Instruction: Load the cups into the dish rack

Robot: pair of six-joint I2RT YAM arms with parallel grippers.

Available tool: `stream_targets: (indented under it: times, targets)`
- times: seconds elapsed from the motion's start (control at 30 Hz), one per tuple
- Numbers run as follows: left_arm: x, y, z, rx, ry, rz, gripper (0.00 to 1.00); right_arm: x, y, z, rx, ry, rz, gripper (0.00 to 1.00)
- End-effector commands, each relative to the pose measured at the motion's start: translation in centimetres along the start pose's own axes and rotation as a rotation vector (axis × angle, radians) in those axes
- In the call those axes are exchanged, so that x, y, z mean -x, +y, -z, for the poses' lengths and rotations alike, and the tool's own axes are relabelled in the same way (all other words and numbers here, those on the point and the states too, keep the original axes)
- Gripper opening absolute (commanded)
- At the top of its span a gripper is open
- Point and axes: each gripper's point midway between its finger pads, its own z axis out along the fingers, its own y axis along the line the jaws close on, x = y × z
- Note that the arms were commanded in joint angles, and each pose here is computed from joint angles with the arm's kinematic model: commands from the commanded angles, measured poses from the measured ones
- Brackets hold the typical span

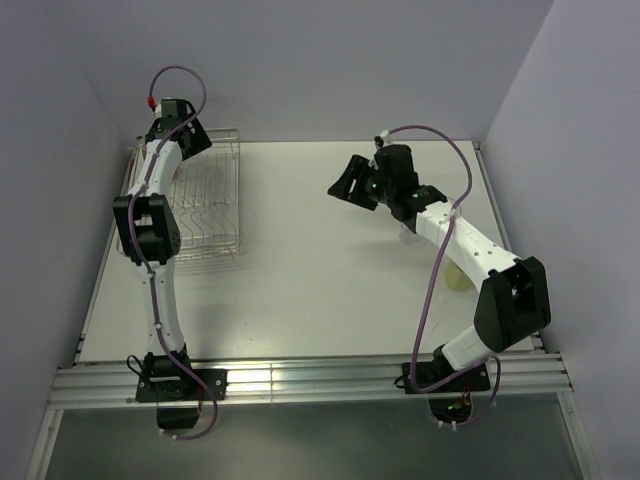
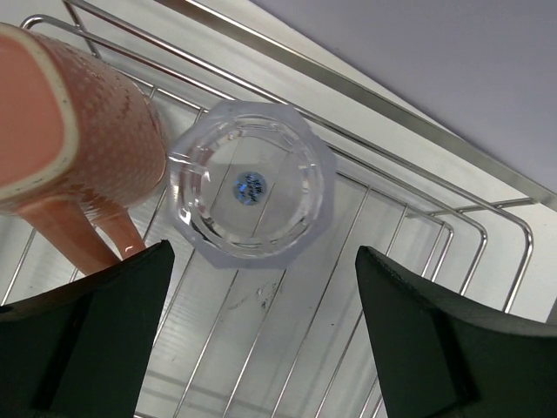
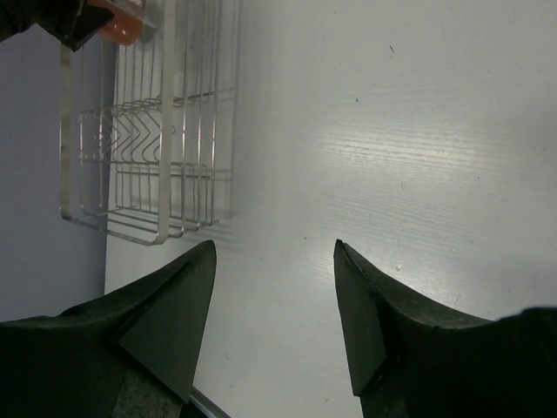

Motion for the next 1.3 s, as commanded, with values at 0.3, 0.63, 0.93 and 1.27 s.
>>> stream_targets:
  times: [0.3, 0.63, 0.93, 1.27]
  targets:
    - [3.5, -2.5, 3.5, -0.083, -0.083, 0.014, 0.93, 1.6, 0.9, 0.7, 0.008, -0.057, 0.041, 0.64]
    - [6.9, -2.4, 12.3, -0.137, -0.14, 0.09, 0.92, 2.8, 0.3, 3.1, -0.059, -0.11, 0.058, 0.63]
    - [3.0, -9.4, 26.9, -0.508, -0.149, 0.108, 0.93, 2.8, -6.6, 7.1, -0.287, -0.133, -0.001, 0.62]
    - [-7.3, -14.6, 35.6, -0.778, -0.075, 0.017, 0.92, 1.9, -14.6, 9.4, -0.597, -0.154, -0.01, 0.57]
